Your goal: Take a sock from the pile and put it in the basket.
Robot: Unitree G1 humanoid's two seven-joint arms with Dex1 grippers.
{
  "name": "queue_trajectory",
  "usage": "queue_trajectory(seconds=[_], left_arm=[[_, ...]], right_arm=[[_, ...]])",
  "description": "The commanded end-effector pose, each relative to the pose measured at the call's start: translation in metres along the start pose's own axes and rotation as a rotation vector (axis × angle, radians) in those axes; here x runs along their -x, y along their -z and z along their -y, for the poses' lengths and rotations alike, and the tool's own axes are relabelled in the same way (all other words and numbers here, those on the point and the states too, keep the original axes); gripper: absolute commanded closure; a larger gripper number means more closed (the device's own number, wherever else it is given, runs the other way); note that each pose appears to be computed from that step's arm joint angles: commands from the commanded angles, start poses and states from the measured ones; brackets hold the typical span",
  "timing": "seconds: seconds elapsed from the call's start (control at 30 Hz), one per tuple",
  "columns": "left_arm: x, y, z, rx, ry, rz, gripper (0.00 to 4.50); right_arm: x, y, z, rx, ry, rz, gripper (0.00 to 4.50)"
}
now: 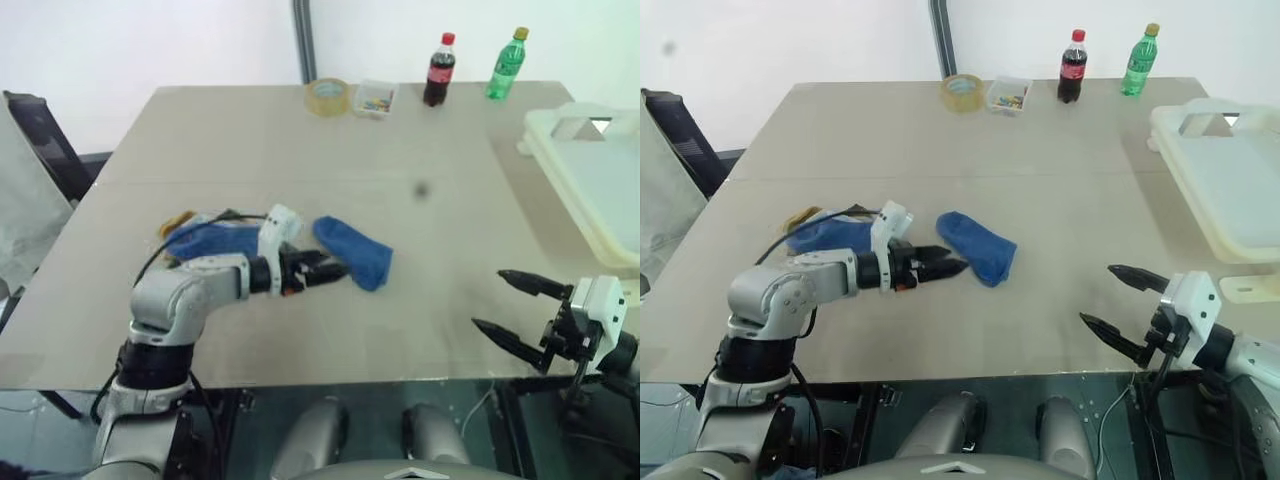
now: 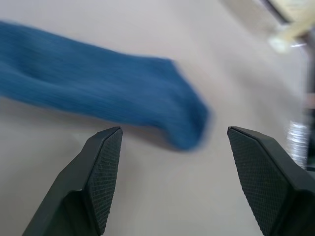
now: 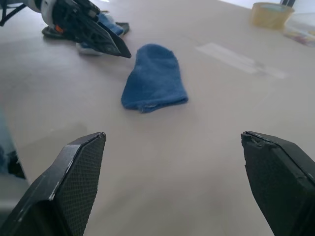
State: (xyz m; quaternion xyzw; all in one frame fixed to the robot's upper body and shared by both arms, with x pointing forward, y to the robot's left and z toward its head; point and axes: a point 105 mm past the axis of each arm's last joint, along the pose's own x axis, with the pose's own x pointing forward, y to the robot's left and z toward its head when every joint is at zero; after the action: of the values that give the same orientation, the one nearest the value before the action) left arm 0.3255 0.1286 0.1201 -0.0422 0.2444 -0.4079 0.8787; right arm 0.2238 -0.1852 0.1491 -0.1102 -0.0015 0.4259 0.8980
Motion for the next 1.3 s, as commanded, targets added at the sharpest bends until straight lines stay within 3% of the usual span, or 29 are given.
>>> queue_trajectory(seconds=[0.03,0.27,0.4,0.8,0.83,0.9,1.13,1.17,1.3], left_arm=[[0.002,-0.009,-0.02,-0.039,-0.056,0.038,0.85],[-0.003,-0.041,-0.07,-0.064,-0.154,0.137,0.85],[-0.01,-0.058,-0.082,-0.04,-0.141,0.182,0.85],[-0.019,-0.054,-0.074,-0.065,0.011,0.107,0.85],[-0.019,-0.055,-0.075,-0.071,0.006,0.107,0.8],[-0.019,-0.06,-0.074,-0.073,0.005,0.114,0.8],[-0.017,-0.057,-0.076,-0.068,0.005,0.112,0.8],[-0.017,-0.056,-0.076,-0.067,0.002,0.11,0.8],[-0.017,-0.053,-0.077,-0.063,0.0,0.107,0.8]], right_arm=[[-0.014,-0.002,0.0,-0.026,-0.001,-0.01,0.0],[-0.085,0.01,-0.015,-0.278,0.041,-0.098,0.0],[-0.117,0.013,-0.013,-0.418,0.062,-0.143,0.0],[-0.174,0.014,-0.049,-0.729,-0.088,-0.295,0.0],[-0.175,0.014,-0.052,-0.724,-0.103,-0.305,0.39],[-0.177,0.017,-0.055,-0.714,-0.109,-0.329,0.73],[-0.187,0.025,-0.067,-0.705,-0.139,-0.391,4.24],[-0.189,0.024,-0.069,-0.705,-0.149,-0.392,4.44],[-0.192,0.023,-0.074,-0.701,-0.175,-0.395,4.44]])
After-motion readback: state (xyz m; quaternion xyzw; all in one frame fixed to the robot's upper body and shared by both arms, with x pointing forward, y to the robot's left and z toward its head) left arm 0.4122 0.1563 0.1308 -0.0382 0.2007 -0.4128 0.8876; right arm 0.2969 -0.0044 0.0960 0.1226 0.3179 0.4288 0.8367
